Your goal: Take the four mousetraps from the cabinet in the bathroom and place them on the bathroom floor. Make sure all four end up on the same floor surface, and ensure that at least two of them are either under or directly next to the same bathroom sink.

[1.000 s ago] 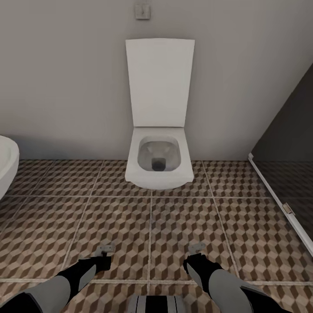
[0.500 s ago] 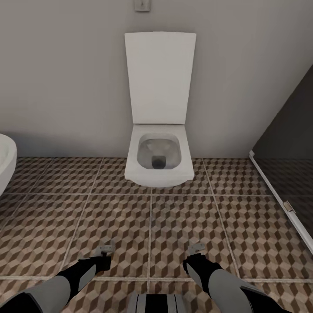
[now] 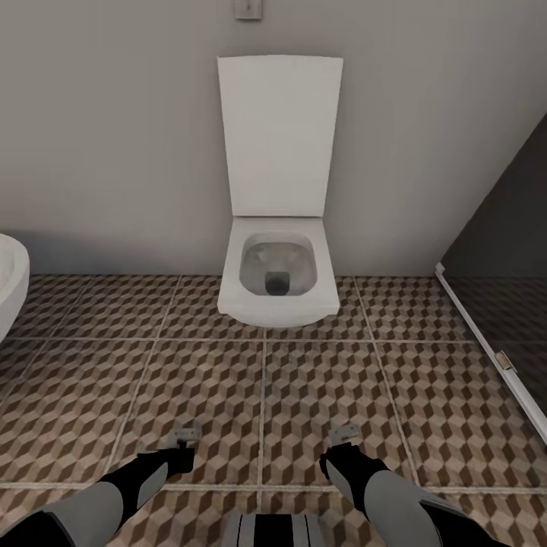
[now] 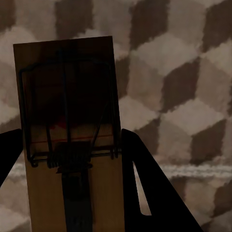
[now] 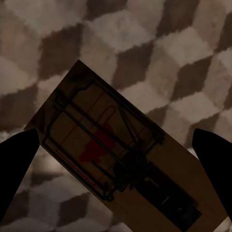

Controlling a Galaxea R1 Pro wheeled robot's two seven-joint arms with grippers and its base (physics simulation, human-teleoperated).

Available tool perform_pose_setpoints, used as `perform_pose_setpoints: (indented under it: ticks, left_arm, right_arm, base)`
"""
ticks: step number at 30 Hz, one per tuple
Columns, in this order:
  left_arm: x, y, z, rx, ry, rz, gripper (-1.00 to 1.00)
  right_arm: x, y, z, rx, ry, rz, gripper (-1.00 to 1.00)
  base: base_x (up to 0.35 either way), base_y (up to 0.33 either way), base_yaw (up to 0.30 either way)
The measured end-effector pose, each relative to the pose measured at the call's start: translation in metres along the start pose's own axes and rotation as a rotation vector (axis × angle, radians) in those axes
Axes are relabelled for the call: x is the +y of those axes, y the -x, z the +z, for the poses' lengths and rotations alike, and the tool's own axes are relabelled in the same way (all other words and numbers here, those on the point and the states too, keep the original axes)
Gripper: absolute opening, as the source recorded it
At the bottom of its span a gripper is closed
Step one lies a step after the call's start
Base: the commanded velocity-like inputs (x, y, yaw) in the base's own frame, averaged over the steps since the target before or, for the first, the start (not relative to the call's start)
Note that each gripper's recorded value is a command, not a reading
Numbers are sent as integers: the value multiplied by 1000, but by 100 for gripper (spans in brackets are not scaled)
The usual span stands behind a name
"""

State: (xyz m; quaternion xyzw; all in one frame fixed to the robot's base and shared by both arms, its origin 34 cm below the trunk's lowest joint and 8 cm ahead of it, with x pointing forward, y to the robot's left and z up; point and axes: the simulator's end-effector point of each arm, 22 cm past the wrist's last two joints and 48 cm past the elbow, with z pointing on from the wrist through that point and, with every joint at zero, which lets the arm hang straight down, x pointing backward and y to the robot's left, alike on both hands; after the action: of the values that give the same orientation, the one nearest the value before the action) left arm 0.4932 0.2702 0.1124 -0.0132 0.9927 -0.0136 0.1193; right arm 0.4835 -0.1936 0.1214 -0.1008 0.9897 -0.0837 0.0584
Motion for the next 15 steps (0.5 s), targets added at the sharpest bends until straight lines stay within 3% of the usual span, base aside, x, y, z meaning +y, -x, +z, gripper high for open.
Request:
perform_pose_setpoints:
  ticks: [15]
  left_arm:
    - [1, -12, 8, 24, 1, -2, -100]
  right_arm:
    - [4, -10, 9, 24, 5, -4, -100]
  base:
    - [0, 0, 0]
